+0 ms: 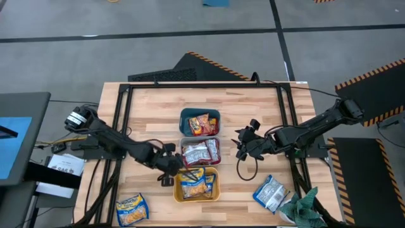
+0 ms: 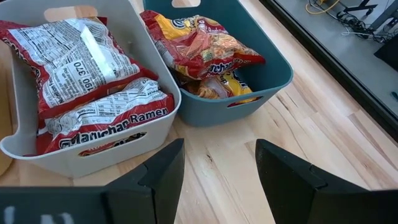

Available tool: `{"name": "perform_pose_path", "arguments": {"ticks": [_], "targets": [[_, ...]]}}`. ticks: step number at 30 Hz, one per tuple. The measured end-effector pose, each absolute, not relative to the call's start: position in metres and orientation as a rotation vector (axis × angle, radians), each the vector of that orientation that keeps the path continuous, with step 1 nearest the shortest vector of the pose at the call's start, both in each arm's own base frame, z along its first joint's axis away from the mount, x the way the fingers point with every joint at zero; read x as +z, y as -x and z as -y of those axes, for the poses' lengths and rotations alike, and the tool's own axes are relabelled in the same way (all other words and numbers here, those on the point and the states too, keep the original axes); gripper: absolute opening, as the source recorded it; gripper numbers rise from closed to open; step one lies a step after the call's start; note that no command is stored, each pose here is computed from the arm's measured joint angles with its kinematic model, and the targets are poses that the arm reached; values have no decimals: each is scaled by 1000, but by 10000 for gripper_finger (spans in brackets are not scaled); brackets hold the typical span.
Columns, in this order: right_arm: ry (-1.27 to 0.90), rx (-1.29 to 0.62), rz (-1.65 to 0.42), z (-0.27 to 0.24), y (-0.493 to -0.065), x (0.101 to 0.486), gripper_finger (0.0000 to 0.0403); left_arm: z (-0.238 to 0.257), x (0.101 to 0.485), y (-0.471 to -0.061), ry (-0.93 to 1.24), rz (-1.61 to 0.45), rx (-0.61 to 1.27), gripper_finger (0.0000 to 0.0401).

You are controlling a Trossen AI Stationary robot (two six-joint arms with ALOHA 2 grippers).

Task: Sort Maruchan noodles
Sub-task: Adjust the yellow bin, then put the blue noodle pack into the yellow bin

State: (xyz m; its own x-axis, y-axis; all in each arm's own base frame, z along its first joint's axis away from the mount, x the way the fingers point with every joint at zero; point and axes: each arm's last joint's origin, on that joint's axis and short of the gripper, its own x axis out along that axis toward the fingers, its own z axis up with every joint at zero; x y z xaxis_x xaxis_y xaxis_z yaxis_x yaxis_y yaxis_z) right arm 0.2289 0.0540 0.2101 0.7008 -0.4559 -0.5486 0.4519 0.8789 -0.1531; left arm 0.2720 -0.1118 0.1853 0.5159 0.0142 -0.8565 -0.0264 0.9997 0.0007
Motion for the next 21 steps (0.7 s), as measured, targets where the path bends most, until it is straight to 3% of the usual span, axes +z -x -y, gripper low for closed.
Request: {"name": "perform_pose_path", "arguments": {"ticks": [11,16,21], "targets": [[12,-505,-618,-54,-229,210,218,105,209,-251,-82,-1143,153,0],[9,-500,-615,-55,-229,210,218,105,235,-236,-100,-938,131,0],[13,-478,-612,-60,-227,210,218,97,253,-217,-72,-599,-112,0]]}}
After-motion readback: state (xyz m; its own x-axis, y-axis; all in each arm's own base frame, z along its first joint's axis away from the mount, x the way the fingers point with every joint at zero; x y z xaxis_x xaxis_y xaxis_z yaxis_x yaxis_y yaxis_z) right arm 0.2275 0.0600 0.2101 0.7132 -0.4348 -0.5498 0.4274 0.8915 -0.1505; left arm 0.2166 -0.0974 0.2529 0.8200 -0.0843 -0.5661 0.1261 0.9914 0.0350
